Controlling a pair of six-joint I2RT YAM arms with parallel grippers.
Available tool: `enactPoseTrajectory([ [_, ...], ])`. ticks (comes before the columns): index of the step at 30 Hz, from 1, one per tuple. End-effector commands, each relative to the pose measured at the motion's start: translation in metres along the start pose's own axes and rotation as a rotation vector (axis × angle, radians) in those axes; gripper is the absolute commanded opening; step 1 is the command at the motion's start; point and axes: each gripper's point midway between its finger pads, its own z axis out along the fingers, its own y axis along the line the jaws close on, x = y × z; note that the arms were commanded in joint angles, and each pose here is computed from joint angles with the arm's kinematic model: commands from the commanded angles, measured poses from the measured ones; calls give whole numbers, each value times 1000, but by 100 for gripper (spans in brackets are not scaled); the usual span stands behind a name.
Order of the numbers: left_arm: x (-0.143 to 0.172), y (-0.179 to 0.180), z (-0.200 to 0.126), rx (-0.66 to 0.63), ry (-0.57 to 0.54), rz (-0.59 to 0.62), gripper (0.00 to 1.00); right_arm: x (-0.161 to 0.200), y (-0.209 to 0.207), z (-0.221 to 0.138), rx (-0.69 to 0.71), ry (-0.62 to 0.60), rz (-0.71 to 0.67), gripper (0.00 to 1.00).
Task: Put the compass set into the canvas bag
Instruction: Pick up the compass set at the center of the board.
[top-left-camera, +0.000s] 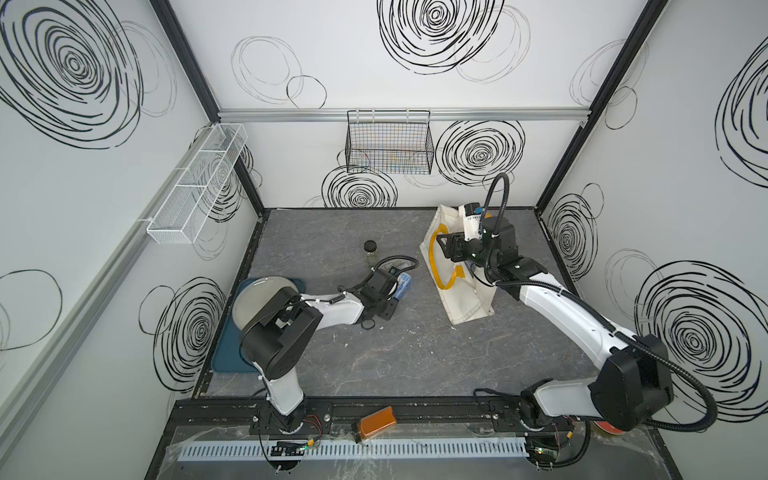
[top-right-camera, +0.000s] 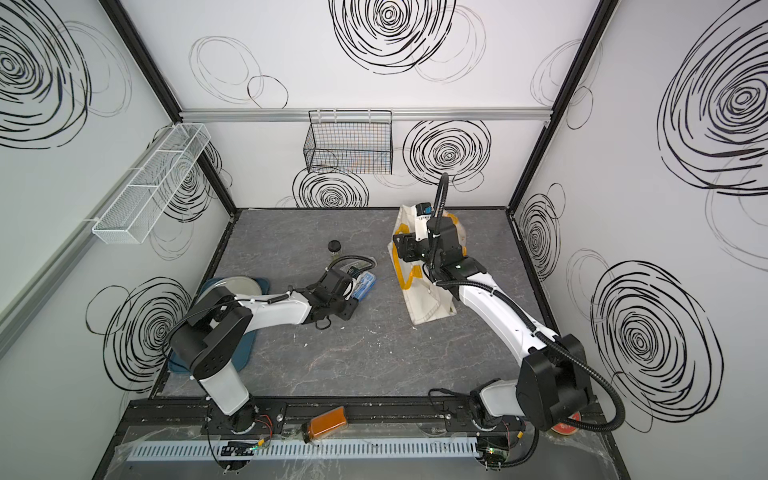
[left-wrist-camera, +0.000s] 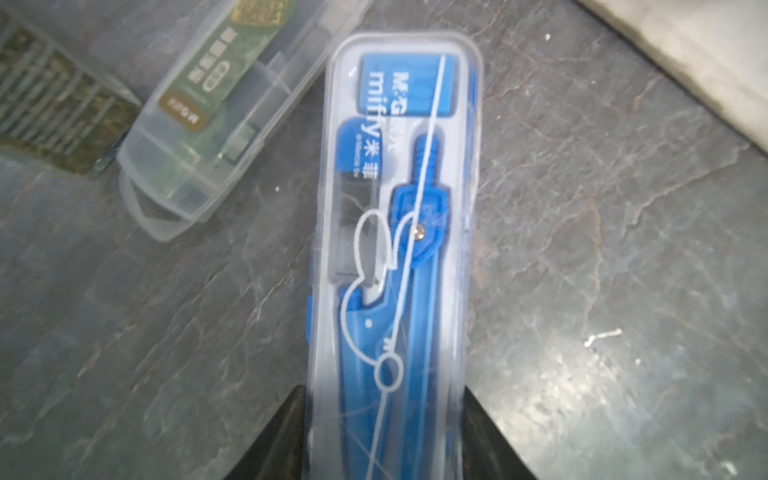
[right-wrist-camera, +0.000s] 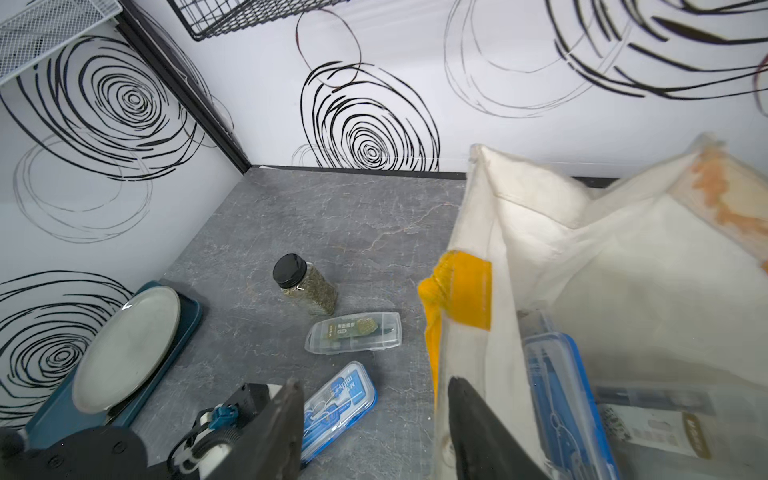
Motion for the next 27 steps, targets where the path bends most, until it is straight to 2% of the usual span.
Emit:
enactPoseTrajectory([
  [1, -43, 1, -23, -5, -237, -79, 53, -6, 16, 10, -57, 14, 18, 59],
  [5, -51, 7, -48, -33, -365, -124, 53, -1, 34, 29, -116, 65, 30, 60],
  [8, -58, 13, -66, -44, -447, -171, 54, 5, 50, 43, -157, 104, 26, 64],
  [17, -85, 18, -107, -45, -629, -267, 55, 26, 96, 74, -338, 195, 88, 73],
  [22, -94, 19, -115, -47, -666, -285, 55, 43, 118, 85, -405, 244, 106, 75],
  [27, -99, 15, -114, -38, -657, -287, 56, 58, 139, 92, -466, 274, 123, 73],
])
